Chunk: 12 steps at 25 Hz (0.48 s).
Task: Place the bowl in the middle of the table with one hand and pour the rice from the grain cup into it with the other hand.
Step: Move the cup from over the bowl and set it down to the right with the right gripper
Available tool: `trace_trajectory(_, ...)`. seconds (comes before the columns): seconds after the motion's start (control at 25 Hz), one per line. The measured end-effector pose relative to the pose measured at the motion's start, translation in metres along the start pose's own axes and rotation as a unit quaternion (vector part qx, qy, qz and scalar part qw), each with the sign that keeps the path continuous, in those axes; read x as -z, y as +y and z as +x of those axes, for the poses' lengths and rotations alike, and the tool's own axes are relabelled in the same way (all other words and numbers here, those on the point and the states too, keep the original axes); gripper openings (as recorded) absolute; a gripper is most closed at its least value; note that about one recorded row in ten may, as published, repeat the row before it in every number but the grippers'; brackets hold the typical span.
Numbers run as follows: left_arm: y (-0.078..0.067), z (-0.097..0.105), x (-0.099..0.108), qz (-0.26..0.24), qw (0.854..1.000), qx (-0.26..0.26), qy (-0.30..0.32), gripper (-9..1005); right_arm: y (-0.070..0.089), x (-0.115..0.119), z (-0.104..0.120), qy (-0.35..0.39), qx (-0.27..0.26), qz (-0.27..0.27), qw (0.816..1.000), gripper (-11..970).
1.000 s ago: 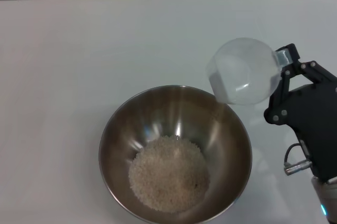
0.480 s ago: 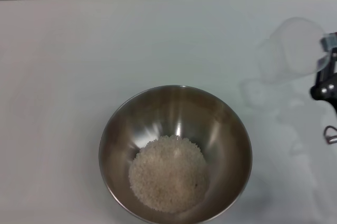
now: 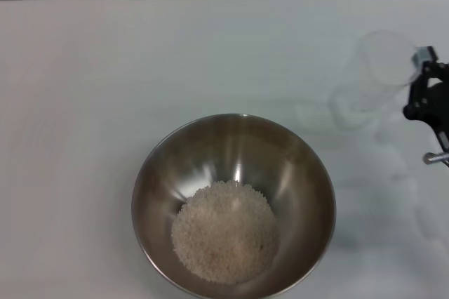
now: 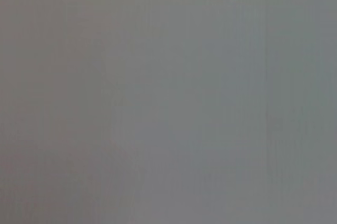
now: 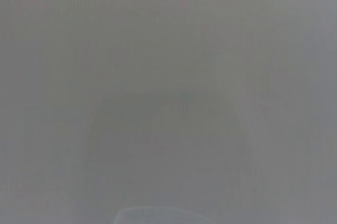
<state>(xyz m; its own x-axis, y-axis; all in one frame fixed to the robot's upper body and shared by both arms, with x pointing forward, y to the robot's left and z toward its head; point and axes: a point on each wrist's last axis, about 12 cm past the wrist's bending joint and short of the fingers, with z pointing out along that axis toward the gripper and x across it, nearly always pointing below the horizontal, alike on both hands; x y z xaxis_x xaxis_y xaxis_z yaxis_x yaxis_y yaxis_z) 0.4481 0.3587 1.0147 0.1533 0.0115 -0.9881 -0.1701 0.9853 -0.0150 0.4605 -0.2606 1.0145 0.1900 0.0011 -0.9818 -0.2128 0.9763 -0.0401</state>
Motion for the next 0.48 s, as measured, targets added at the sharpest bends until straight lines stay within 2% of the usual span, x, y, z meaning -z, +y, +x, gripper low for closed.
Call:
trace_trajectory(0.28,-0.003,0.0,0.0,0.009,1.0,-0.002,0.001,827,0.009,-0.023,0.009,0.047,0.013,-0.047,0.998,28)
trace_trajectory(0.48,-0.007,0.0,0.0,0.021,1.0,-0.003,0.001,827,0.017,-0.027,0.013,0.061,0.02,-0.081,0.995,29)
